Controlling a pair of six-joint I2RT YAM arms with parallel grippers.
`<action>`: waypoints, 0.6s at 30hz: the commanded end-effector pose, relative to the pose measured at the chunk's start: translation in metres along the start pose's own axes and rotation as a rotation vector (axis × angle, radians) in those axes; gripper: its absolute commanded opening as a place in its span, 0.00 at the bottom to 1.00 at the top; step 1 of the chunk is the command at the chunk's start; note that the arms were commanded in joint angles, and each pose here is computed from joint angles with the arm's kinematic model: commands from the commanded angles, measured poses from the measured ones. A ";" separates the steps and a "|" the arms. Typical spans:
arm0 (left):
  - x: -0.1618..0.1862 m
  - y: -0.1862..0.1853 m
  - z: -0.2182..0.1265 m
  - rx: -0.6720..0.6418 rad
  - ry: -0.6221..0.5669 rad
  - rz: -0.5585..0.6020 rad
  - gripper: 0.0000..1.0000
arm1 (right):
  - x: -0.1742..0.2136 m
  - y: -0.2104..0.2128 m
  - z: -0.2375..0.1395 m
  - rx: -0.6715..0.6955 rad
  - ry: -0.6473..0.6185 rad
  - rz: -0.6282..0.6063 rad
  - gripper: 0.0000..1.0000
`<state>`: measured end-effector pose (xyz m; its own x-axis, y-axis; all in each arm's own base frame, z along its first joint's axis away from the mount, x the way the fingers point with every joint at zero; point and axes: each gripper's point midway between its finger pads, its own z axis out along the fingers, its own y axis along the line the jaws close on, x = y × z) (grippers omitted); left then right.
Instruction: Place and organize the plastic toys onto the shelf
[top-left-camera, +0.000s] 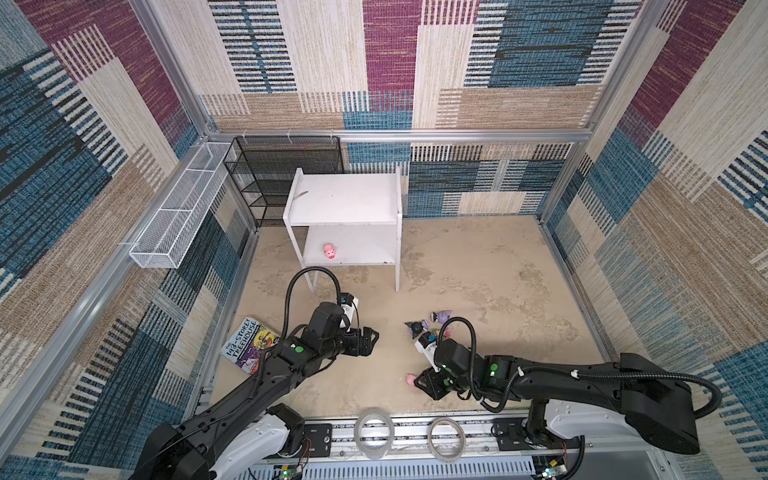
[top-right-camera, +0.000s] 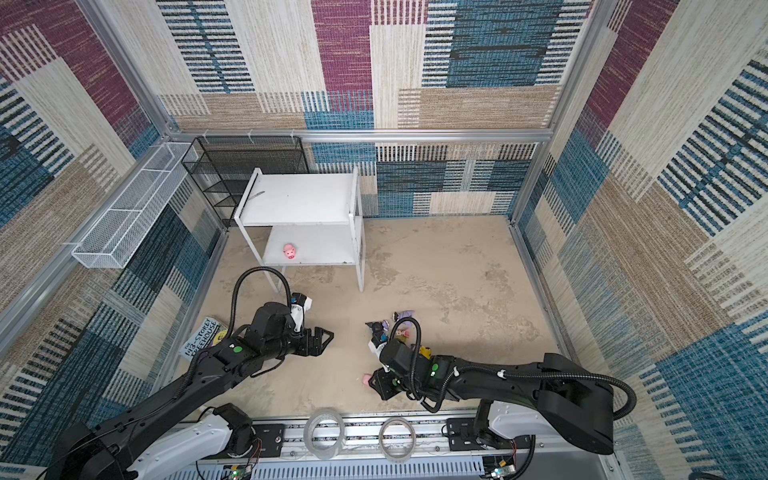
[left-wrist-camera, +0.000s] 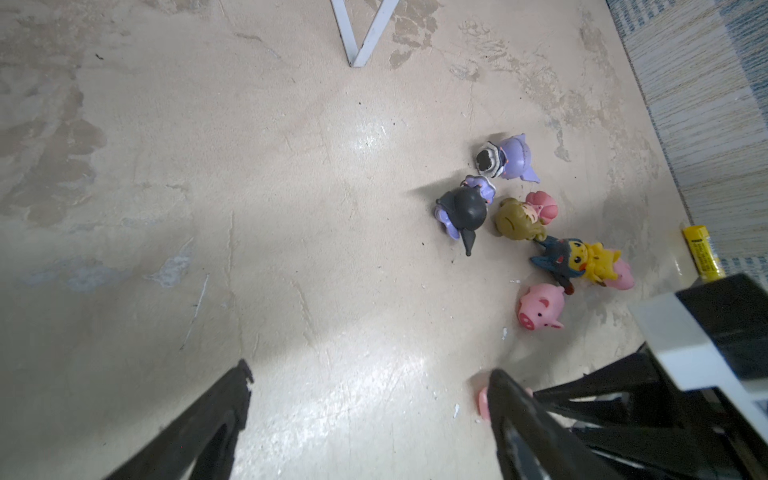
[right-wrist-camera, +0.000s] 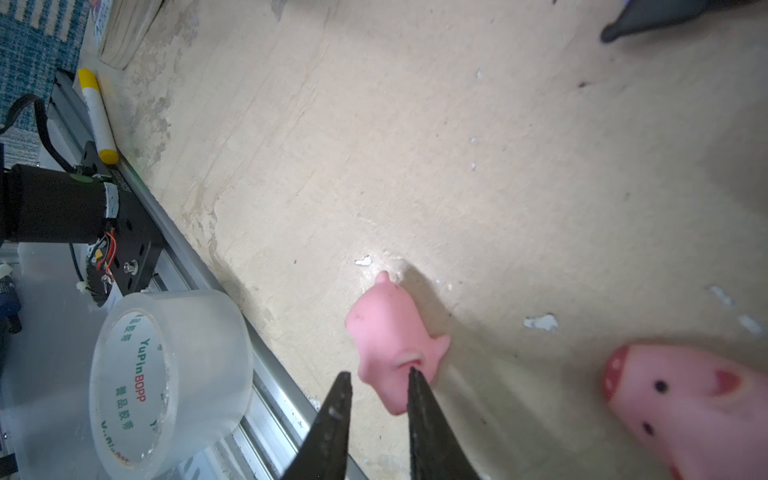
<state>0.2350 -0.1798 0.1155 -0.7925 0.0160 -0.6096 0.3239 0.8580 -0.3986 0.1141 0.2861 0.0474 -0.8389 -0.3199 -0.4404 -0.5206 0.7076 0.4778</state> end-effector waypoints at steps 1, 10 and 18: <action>-0.004 -0.001 -0.002 -0.006 -0.005 0.022 0.91 | 0.006 0.005 0.005 -0.017 0.017 -0.018 0.27; -0.010 -0.005 -0.004 -0.004 0.001 0.035 0.91 | 0.024 0.013 0.018 0.051 0.036 -0.073 0.25; 0.004 -0.014 0.002 0.050 0.064 0.011 0.91 | 0.019 0.019 0.013 0.052 -0.009 -0.057 0.27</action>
<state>0.2373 -0.1864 0.1211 -0.8020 0.0369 -0.5961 0.3374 0.8515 -0.4013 0.0843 0.3009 0.0320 -0.8015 -0.3983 -0.4460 -0.5780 0.7073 0.4071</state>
